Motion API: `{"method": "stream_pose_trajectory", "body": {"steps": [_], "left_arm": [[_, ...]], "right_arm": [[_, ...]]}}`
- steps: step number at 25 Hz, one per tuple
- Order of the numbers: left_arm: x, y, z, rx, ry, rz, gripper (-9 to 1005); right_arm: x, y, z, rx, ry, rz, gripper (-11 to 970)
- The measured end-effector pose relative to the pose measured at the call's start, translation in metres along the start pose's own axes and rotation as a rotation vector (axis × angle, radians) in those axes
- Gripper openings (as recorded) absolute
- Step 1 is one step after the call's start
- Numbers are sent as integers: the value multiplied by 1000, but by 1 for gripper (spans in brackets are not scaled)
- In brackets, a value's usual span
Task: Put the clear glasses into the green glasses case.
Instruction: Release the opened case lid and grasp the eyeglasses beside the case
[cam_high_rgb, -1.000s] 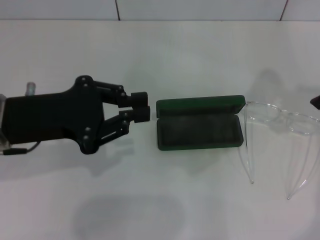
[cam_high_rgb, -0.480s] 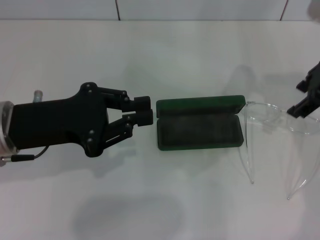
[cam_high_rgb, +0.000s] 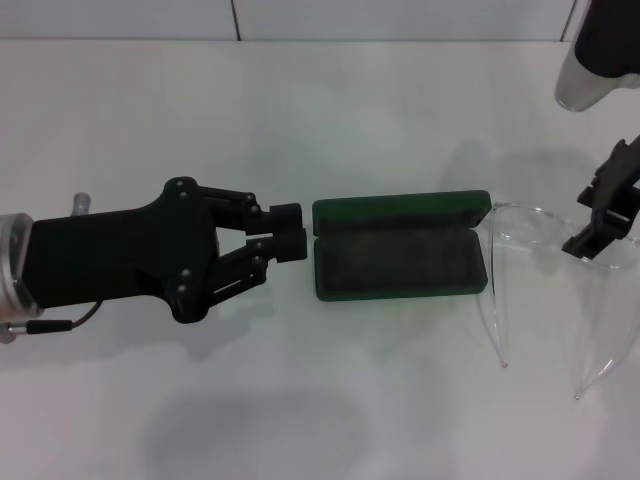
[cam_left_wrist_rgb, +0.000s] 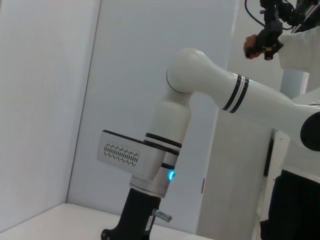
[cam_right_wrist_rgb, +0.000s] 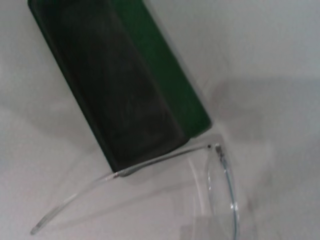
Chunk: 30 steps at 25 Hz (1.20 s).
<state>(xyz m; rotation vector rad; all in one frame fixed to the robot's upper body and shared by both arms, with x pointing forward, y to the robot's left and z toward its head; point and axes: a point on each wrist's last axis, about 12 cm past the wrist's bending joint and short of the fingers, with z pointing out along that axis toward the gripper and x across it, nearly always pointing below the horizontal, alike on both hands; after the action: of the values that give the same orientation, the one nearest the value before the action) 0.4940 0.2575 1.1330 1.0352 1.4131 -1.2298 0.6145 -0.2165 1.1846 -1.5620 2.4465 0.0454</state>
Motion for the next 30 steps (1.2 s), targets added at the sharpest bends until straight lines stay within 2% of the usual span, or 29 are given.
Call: {"method": "stream_pose_trajectory", "body": {"steps": [4, 13, 23, 29, 30], "left_arm": [[2, 2, 3, 8, -6, -11, 187], [1, 5, 6, 15, -8, -13, 187], [4, 7, 7, 3, -11, -28, 187], [7, 7, 6, -3, -13, -38, 187], [7, 7, 6, -4, -13, -36, 187]], "right_arm": [[-2, -2, 2, 12, -19, -1, 681], [-1, -2, 16, -25, -32, 12, 608], [0, -4, 18, -21, -30, 18, 486], [0, -4, 19, -31, -37, 26, 479], [0, -4, 19, -30, -37, 24, 447]]}}
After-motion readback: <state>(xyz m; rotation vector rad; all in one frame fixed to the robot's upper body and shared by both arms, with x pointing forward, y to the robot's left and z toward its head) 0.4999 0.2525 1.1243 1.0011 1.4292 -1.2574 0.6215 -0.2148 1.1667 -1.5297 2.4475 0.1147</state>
